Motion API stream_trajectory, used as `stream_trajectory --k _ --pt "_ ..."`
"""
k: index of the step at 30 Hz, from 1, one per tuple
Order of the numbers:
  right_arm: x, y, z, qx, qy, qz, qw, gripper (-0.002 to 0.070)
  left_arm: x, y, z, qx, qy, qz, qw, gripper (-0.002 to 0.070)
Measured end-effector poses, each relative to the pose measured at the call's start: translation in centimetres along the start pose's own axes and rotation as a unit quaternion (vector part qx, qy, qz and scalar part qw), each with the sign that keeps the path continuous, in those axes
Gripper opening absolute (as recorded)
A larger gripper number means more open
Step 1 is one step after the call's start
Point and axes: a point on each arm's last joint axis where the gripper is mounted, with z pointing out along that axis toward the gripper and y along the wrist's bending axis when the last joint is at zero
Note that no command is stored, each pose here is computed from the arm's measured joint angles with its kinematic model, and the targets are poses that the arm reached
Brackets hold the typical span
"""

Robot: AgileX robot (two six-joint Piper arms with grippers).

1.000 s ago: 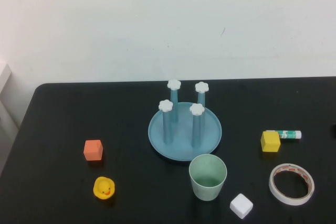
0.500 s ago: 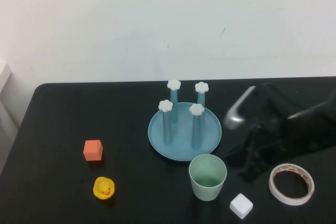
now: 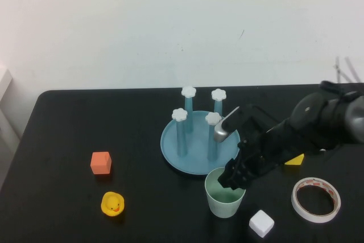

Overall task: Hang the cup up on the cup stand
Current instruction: Pick up the cup from the table

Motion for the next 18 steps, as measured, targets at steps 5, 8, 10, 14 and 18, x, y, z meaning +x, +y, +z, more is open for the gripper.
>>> stream_trajectory --k 5,8,10,14,18 --pt "0.6 -0.8 2.3 -0.008 0.018 0.011 1.000 0.0299 -0.6 -0.2 0.0 0.016 -0.030 -0.100 0.994 -0.0001" --pt "0.5 -0.8 2.5 -0.011 0.019 0.012 1.000 0.0134 -0.8 -0.4 0.0 0.028 -0.039 -0.172 0.984 0.0001" --pt "0.4 -0.7 2.4 -0.015 0.019 0.015 1.000 0.0060 -0.9 -0.6 -0.1 0.042 -0.040 -0.240 0.969 0.0036" --pt "-0.5 0.2 1.1 -0.031 0.013 0.005 0.999 0.0024 -1.1 -1.2 -0.1 0.086 -0.025 -0.414 0.906 0.0287" --pt "-3.1 3.1 -2.2 -0.040 -0.024 -0.039 0.998 0.0022 -1.6 -2.0 -0.4 0.142 -0.006 -0.582 0.801 0.0610"
